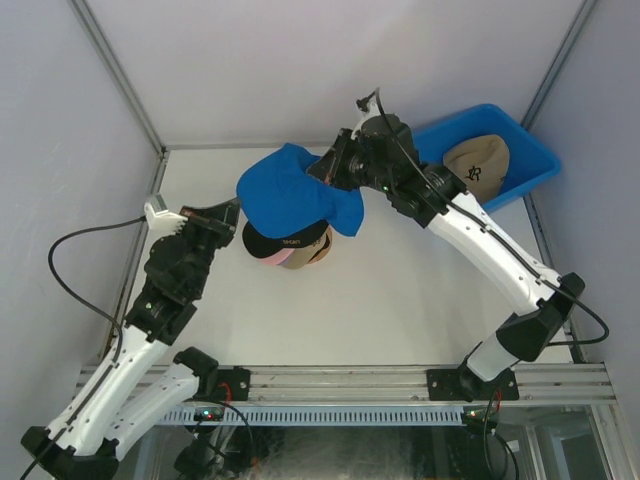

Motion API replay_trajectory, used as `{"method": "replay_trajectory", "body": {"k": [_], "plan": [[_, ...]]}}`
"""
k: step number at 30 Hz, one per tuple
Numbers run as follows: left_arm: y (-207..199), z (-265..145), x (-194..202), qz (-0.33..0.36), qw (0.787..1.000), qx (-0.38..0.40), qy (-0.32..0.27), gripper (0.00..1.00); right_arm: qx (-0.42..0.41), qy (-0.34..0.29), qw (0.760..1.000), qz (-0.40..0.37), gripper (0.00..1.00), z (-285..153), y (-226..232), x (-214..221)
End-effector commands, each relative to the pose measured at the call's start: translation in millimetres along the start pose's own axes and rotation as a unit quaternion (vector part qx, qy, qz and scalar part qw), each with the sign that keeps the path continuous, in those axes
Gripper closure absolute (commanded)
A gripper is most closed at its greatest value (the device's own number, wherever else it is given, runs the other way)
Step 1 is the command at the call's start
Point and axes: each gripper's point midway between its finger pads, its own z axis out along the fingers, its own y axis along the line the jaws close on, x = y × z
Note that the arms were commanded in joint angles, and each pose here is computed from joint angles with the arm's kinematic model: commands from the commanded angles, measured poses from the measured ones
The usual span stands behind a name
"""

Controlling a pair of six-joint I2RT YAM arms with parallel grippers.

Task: Stack the hats
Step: Stack the hat on the hat.

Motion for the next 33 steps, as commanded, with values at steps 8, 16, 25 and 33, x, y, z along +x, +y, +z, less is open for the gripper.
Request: {"method": "replay_trajectory", "body": {"k": [8, 16, 25, 33], "plan": [[-23, 40, -21, -0.020, 1.000, 0.022, 0.008, 1.00, -0.019, -0.100, 0.993, -0.058, 1.00, 0, 35, -69], [-10, 49, -23, -0.018, 1.000, 0.011, 0.014, 1.00, -0.031, -0.086, 0.994, -0.058, 1.00, 20, 42, -65], [1, 32, -2, -0.046, 0.997, 0.048, 0.045, 0.70, -0.037, -0.081, 0.995, -0.048, 1.00, 32, 51, -57], [8, -2, 7, -0.062, 0.993, 0.079, 0.054, 0.54, -0.036, -0.084, 0.995, -0.041, 1.00, 39, 58, -60]]}}
